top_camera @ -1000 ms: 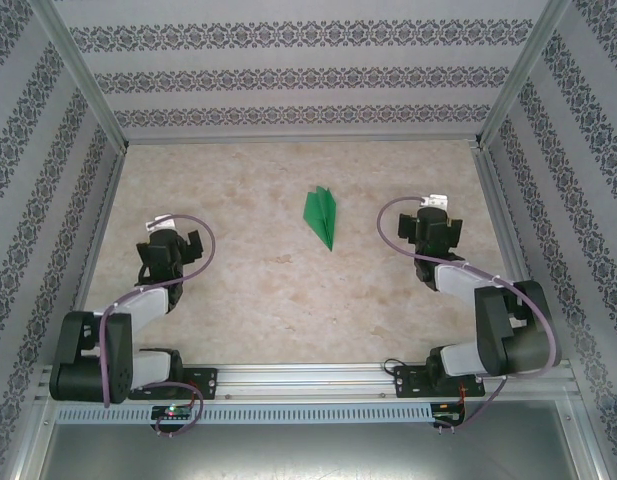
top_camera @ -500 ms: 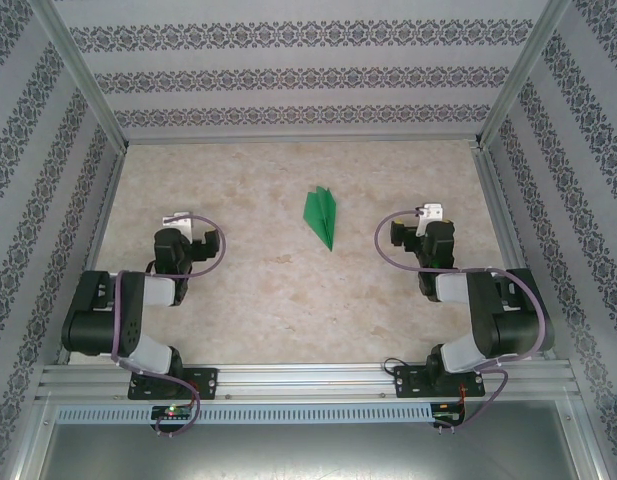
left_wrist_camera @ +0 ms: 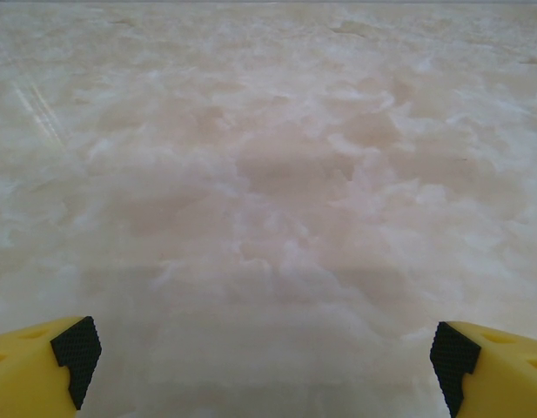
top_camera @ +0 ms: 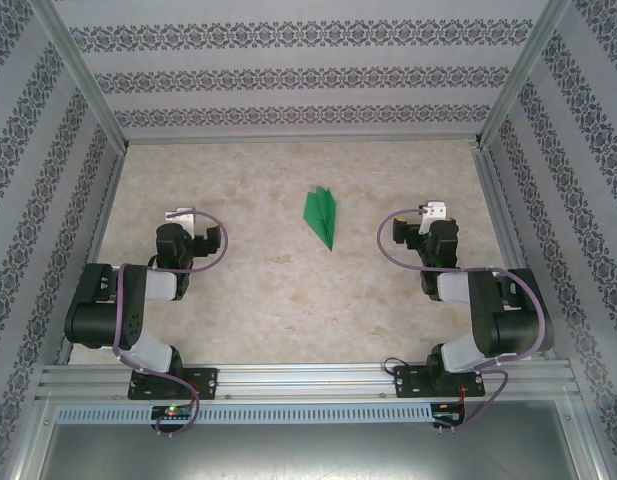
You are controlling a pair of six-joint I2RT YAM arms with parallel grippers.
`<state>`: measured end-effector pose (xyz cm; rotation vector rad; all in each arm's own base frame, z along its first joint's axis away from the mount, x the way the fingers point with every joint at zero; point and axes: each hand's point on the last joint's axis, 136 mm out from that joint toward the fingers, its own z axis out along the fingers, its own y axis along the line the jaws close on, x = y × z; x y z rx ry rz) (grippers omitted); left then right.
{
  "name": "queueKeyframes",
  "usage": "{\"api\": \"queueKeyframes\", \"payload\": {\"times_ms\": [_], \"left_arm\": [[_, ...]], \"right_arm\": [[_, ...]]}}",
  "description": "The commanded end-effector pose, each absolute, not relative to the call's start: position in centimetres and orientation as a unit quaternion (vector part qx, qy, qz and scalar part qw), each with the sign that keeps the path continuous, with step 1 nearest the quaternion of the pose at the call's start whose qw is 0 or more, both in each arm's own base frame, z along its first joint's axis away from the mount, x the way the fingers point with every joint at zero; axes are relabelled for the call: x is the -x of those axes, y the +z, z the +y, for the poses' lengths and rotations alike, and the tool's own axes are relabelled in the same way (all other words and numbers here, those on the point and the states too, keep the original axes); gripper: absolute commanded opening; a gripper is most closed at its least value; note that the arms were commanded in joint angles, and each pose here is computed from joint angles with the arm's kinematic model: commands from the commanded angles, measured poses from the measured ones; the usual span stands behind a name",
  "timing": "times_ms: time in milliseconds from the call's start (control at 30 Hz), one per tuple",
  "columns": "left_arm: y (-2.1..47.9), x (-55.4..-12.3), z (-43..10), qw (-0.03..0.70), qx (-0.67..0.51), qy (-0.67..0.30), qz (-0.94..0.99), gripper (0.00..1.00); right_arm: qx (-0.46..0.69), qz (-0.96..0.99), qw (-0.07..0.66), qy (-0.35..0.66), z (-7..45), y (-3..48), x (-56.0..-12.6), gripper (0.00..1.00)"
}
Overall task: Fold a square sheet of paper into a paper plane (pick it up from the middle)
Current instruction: Reset both arms
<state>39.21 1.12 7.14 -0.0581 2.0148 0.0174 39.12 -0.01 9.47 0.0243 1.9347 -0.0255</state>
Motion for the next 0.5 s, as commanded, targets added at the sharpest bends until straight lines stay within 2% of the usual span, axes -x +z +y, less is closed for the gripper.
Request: {"api": "queueKeyframes", "payload": {"times_ms": [0, 400, 467], "left_arm": [[8.2, -40.0, 0.6, 0.548, 0.007, 0.007, 0.837, 1.0], [8.2, -40.0, 0.6, 0.547, 0.006, 0.003, 0.837, 1.0], [8.1, -40.0, 0.5, 0.547, 0.004, 0.002, 0.837, 1.0]], "right_arm": [[-0.012, 0.815, 0.58, 0.002, 0.2, 10.4, -39.8, 0.98], [-0.011, 0.813, 0.582, 0.002, 0.2, 10.5, -39.7, 0.98], [0.04, 0.806, 0.589, 0.039, 2.3, 10.7, -39.3, 0.98]]}}
